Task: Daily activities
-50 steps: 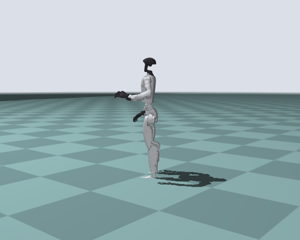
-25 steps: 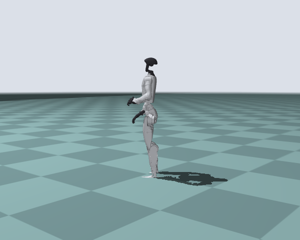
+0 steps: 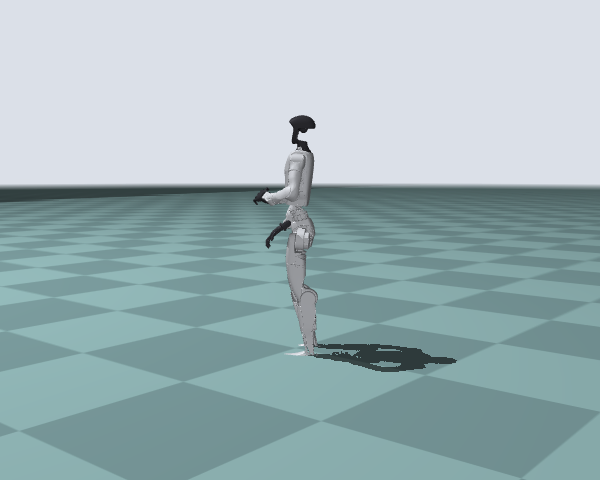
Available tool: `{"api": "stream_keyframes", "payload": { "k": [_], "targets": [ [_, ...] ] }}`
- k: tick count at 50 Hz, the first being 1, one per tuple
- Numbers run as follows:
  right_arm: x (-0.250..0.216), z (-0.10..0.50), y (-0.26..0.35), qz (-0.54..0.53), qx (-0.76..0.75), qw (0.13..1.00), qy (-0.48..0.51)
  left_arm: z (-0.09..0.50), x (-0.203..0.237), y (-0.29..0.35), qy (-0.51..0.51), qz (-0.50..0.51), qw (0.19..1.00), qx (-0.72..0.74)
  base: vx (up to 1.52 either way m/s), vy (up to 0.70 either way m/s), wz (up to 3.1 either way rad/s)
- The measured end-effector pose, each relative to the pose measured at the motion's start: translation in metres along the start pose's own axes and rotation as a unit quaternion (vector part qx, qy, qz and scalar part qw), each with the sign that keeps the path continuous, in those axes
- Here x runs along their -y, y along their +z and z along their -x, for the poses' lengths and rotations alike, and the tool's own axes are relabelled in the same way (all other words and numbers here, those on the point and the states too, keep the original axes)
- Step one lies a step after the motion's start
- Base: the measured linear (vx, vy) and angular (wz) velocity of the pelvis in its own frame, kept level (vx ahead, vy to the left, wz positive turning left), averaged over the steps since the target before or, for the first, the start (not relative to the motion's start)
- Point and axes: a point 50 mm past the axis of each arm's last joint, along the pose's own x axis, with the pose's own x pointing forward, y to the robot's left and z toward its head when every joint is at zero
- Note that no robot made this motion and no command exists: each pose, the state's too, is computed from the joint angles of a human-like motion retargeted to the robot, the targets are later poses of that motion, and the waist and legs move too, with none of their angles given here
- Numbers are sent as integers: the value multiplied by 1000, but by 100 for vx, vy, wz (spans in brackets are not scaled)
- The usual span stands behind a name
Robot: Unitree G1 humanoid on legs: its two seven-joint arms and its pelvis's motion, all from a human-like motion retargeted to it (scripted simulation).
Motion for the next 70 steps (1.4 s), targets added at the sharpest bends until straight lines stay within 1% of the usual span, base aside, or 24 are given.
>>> {"api": "stream_keyframes", "payload": {
  "k": [10, 20, 40, 53, 70],
  "targets": [
    [-2, 0, 3, 10, 16, 1000, 21, -25, -27, 24, 11, -28, 996, 80, 0, 0, 0],
    [-3, 0, 5, 8, 20, 999, 27, -41, -38, 44, 16, -35, 989, 141, 0, 0, 0],
    [-10, 4, 6, -7, 15, 999, 52, -57, -37, 68, -41, -31, 977, 205, 0, 0, 0],
    [-16, 7, 7, -25, 2, 997, 78, -67, -33, 80, -80, 5, 970, 229, 0, 0, 0],
    [-23, 12, 7, -62, -28, 994, 87, -78, -30, 98, -128, 39, 957, 258, 0, 0, 12]
  ]
}}
